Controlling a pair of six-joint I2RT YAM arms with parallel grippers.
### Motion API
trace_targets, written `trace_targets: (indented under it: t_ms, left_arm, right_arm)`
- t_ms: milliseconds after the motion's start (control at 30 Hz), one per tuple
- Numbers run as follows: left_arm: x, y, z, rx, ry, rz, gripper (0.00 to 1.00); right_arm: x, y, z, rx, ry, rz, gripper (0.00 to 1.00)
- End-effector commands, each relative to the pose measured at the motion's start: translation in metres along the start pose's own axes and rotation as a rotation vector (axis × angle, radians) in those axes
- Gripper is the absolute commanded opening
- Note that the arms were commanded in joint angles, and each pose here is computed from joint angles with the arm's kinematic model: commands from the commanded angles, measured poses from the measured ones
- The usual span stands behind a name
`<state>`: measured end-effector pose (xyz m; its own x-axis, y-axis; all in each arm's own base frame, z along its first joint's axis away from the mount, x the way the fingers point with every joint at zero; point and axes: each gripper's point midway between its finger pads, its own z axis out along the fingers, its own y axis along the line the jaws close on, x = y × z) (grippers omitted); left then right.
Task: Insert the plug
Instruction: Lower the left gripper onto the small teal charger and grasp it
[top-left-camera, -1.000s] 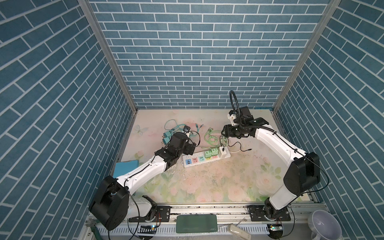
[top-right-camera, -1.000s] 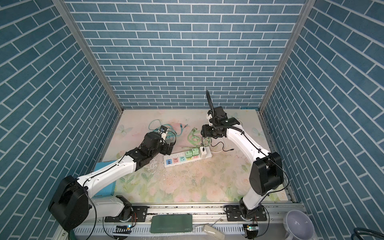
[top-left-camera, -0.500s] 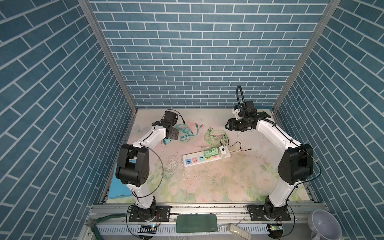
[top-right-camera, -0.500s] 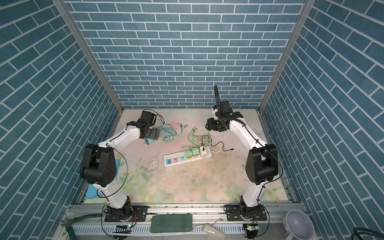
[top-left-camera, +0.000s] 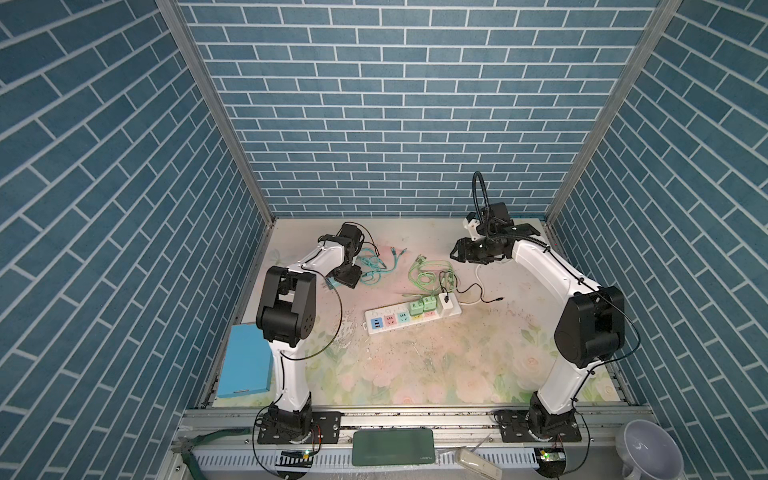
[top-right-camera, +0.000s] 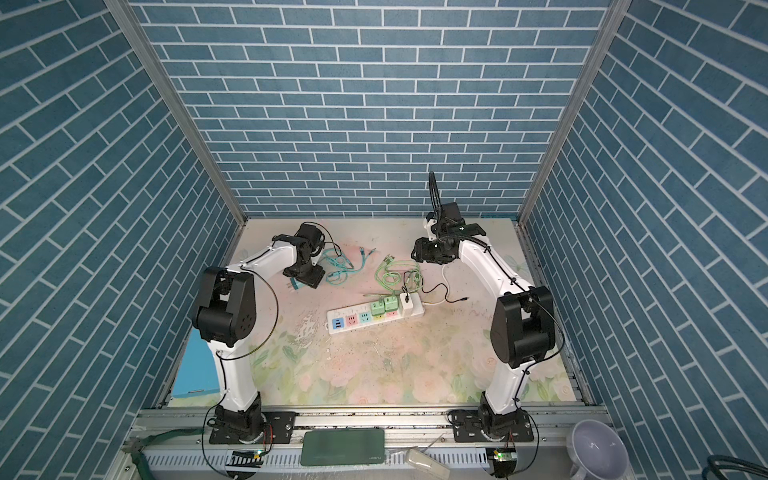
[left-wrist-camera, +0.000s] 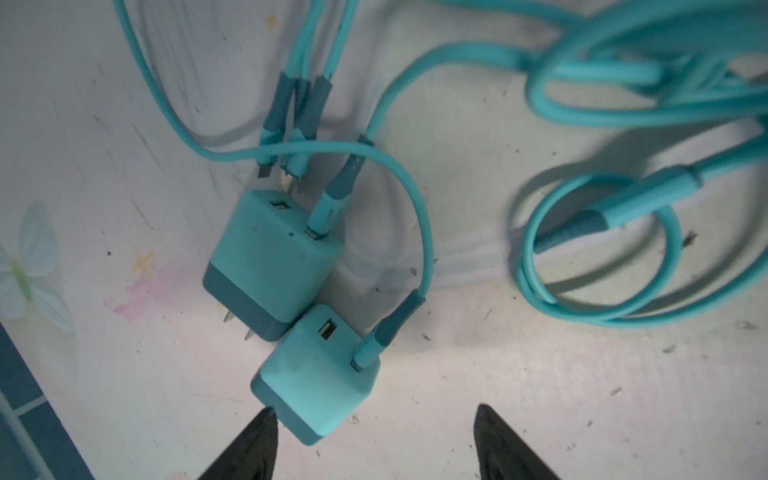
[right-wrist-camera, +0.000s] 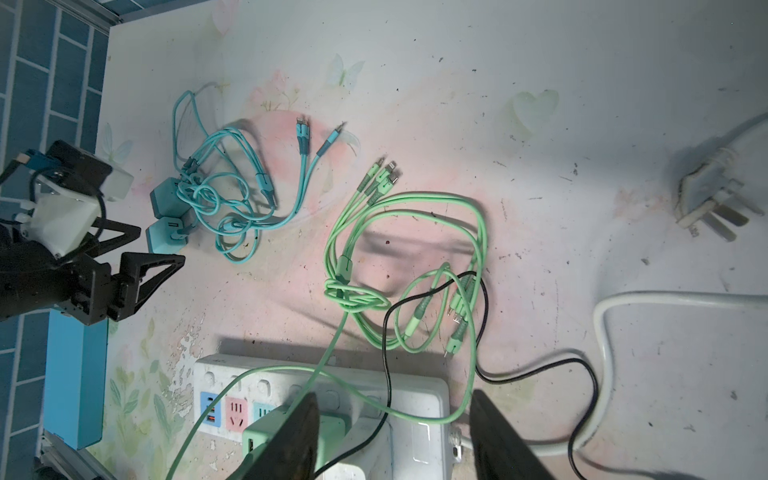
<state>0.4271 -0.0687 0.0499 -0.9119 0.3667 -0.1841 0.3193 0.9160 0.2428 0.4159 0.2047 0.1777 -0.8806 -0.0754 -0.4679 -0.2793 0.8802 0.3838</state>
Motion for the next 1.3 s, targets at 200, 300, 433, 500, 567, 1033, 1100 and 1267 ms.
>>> trace_targets:
  t_ms: [200, 300, 433, 500, 567, 1033, 1100, 1267]
  left_arm:
    - [0.003, 0.009, 0.006, 0.002, 0.036, 0.039, 0.75]
    - [0.003, 0.01, 0.009, 0.02, 0.035, 0.046, 0.75]
    - [0.005, 0.017, 0.016, 0.024, 0.057, 0.046, 0.75]
    - [0.005, 0.02, 0.018, 0.022, 0.058, 0.053, 0.75]
    - [0.003, 0.021, 0.019, 0.027, 0.052, 0.063, 0.75]
    - [0.004, 0.017, 0.03, 0.068, 0.118, 0.102, 0.63]
    - [0.009, 0.015, 0.029, 0.075, 0.129, 0.098, 0.63]
    - [0.018, 0.012, 0.027, 0.089, 0.135, 0.099, 0.63]
  right_arm:
    - [0.007, 0.0, -0.005, -0.015, 0.01, -0.017, 0.57]
    - [0.007, -0.001, -0.005, -0.013, 0.009, -0.014, 0.57]
    - [0.007, -0.001, -0.006, -0.012, 0.006, -0.015, 0.57]
    - [0.006, -0.001, -0.007, -0.011, 0.002, -0.013, 0.57]
    - [0.005, -0.001, -0.007, -0.011, 0.0, -0.012, 0.57]
    - [0.004, -0.002, -0.013, 0.006, -0.017, -0.004, 0.56]
    - [0.005, -0.003, -0.013, 0.007, -0.017, -0.001, 0.56]
    - [0.006, -0.002, -0.014, 0.003, -0.019, 0.0, 0.56]
